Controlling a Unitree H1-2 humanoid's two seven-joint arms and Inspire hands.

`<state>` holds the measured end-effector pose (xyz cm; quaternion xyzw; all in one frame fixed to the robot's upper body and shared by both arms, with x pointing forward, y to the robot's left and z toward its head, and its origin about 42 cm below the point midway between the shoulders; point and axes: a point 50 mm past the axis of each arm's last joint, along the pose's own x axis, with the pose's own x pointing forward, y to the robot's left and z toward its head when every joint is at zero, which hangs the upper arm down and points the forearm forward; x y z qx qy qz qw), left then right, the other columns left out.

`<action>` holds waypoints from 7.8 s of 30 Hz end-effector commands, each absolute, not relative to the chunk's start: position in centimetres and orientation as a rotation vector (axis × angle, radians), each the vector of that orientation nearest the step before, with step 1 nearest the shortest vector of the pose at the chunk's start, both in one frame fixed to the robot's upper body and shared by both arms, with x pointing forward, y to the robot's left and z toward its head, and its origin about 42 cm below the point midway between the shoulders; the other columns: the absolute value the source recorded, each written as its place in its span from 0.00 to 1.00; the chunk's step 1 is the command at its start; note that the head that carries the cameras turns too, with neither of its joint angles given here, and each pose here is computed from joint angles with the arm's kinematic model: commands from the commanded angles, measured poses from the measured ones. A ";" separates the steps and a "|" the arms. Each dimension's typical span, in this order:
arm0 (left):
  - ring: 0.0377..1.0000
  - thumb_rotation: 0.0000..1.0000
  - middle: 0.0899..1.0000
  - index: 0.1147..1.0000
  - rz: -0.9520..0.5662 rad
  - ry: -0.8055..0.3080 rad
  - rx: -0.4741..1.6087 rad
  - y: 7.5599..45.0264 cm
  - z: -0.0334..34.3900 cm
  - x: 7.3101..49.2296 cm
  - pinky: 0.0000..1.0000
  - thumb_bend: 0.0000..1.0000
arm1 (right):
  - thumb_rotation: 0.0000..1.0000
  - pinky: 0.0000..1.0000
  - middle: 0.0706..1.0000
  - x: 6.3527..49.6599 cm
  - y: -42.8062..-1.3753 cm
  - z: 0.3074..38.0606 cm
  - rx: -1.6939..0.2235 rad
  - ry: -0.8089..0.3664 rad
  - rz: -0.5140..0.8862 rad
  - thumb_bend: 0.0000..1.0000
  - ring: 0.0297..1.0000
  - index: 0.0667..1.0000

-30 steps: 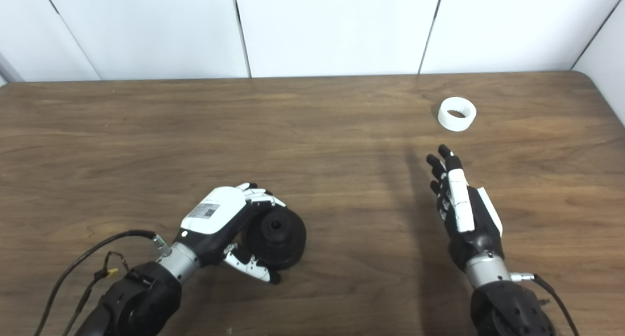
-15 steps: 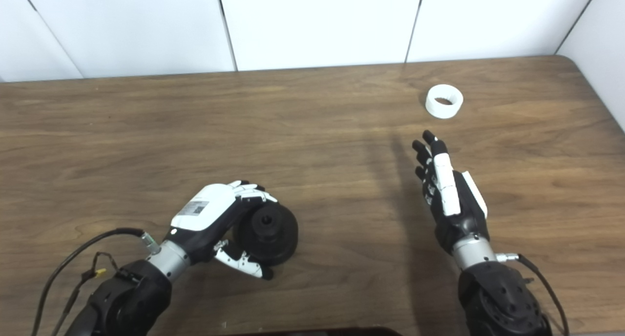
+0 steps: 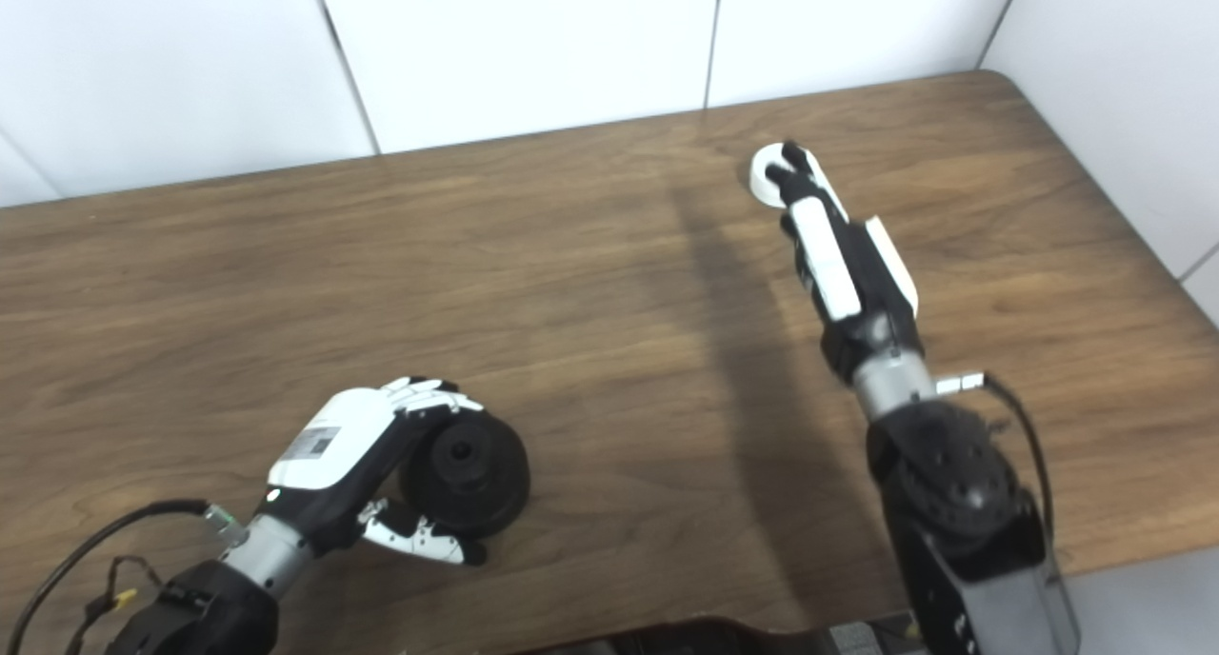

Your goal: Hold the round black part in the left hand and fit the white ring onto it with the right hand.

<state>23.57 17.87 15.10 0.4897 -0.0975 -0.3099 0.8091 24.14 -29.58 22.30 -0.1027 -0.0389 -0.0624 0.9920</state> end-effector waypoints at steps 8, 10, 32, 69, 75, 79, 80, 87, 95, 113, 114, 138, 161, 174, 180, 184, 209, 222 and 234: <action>0.85 0.05 0.75 0.42 -0.703 -0.185 1.064 18.6 13.5 23.0 0.93 0.52 | 0.45 0.99 0.96 29.1 -33.2 27.0 -0.663 -0.185 -0.164 0.83 0.98 0.94; 0.85 0.05 0.75 0.42 -0.706 -0.189 1.065 18.7 13.3 22.9 0.93 0.52 | 0.43 0.95 0.96 30.1 -33.8 27.5 -0.738 -0.172 -0.156 0.85 0.96 0.93; 0.88 0.06 0.78 0.42 -0.698 -0.179 1.075 19.9 11.8 22.4 0.96 0.52 | 0.23 0.97 0.98 40.8 -35.7 28.0 -1.168 0.131 -0.034 0.99 1.00 0.87; 0.88 0.06 0.79 0.42 -0.680 -0.193 1.050 19.4 10.4 21.3 0.97 0.52 | 0.24 0.94 0.90 44.7 -37.4 24.0 -1.305 0.299 -0.024 0.86 0.96 0.80; 0.88 0.06 0.79 0.42 -0.676 -0.189 1.040 19.4 10.5 21.3 0.98 0.52 | 0.21 0.93 0.85 44.7 -37.5 23.8 -1.299 0.291 -0.033 0.82 0.94 0.65; 0.88 0.06 0.79 0.42 -0.674 -0.195 1.048 19.3 10.5 21.2 0.98 0.52 | 0.16 0.92 0.83 44.7 -37.7 23.5 -1.289 0.286 -0.035 0.58 0.93 0.48; 0.88 0.06 0.79 0.42 -0.674 -0.198 1.044 19.3 10.5 21.2 0.98 0.52 | 0.15 0.92 0.83 44.7 -37.7 23.4 -1.283 0.281 -0.035 0.55 0.93 0.47; 0.89 0.06 0.79 0.42 -0.668 -0.195 1.041 19.2 10.7 21.1 0.98 0.52 | 0.13 0.93 0.79 44.5 -37.7 23.2 -1.290 0.263 -0.022 0.52 0.89 0.45; 0.89 0.06 0.79 0.42 -0.667 -0.198 1.044 18.9 11.0 21.0 0.99 0.52 | 0.13 0.94 0.77 44.0 -37.9 23.4 -1.313 0.262 -0.015 0.52 0.89 0.45; 0.86 0.05 0.77 0.42 -0.658 -0.192 1.054 16.6 13.3 20.7 0.94 0.52 | 0.14 0.95 0.78 37.3 -30.6 30.0 -1.382 -0.045 0.274 0.52 0.92 0.45; 0.86 0.05 0.77 0.42 -0.656 -0.191 1.053 16.4 13.3 20.7 0.94 0.52 | 0.14 0.96 0.78 36.7 -29.8 30.3 -1.380 -0.070 0.306 0.52 0.92 0.45; 0.88 0.05 0.77 0.42 -0.649 -0.167 1.075 14.1 14.4 22.0 0.96 0.52 | 0.14 0.96 0.78 28.3 -19.9 29.8 -1.272 -0.364 0.672 0.53 0.92 0.44; 0.88 0.05 0.76 0.42 -0.645 -0.160 1.064 12.9 14.8 22.6 0.95 0.52 | 0.14 0.95 0.77 26.1 -16.2 29.9 -1.195 -0.439 0.808 0.53 0.93 0.44; 0.88 0.05 0.77 0.42 -0.632 -0.172 1.048 12.3 15.4 22.5 0.97 0.52 | 0.14 0.99 0.78 25.9 -16.4 27.5 -1.188 -0.378 0.858 0.53 0.94 0.44; 0.88 0.05 0.76 0.42 -0.631 -0.174 1.043 12.2 15.7 22.5 0.98 0.52 | 0.14 0.98 0.79 26.3 -16.6 26.3 -1.197 -0.354 0.862 0.53 0.94 0.44; 0.88 0.05 0.77 0.42 -0.632 -0.180 1.044 12.2 15.9 22.5 0.97 0.52 | 0.14 0.98 0.79 26.6 -16.8 25.8 -1.200 -0.345 0.853 0.53 0.94 0.44; 0.88 0.05 0.77 0.42 -0.642 -0.183 1.054 12.0 16.2 22.3 0.97 0.52 | 0.14 0.95 0.79 27.0 -16.4 24.5 -1.187 -0.333 0.832 0.53 0.94 0.44; 0.87 0.05 0.77 0.42 -0.636 -0.184 1.039 11.8 16.4 22.4 0.97 0.52 | 0.14 0.95 0.78 26.6 -16.0 24.2 -1.205 -0.312 0.846 0.53 0.93 0.45; 0.87 0.05 0.77 0.42 -0.639 -0.176 1.061 11.9 16.2 22.4 0.97 0.52 | 0.46 0.97 0.86 27.4 -16.9 25.2 -1.186 -0.256 0.815 1.00 0.97 0.76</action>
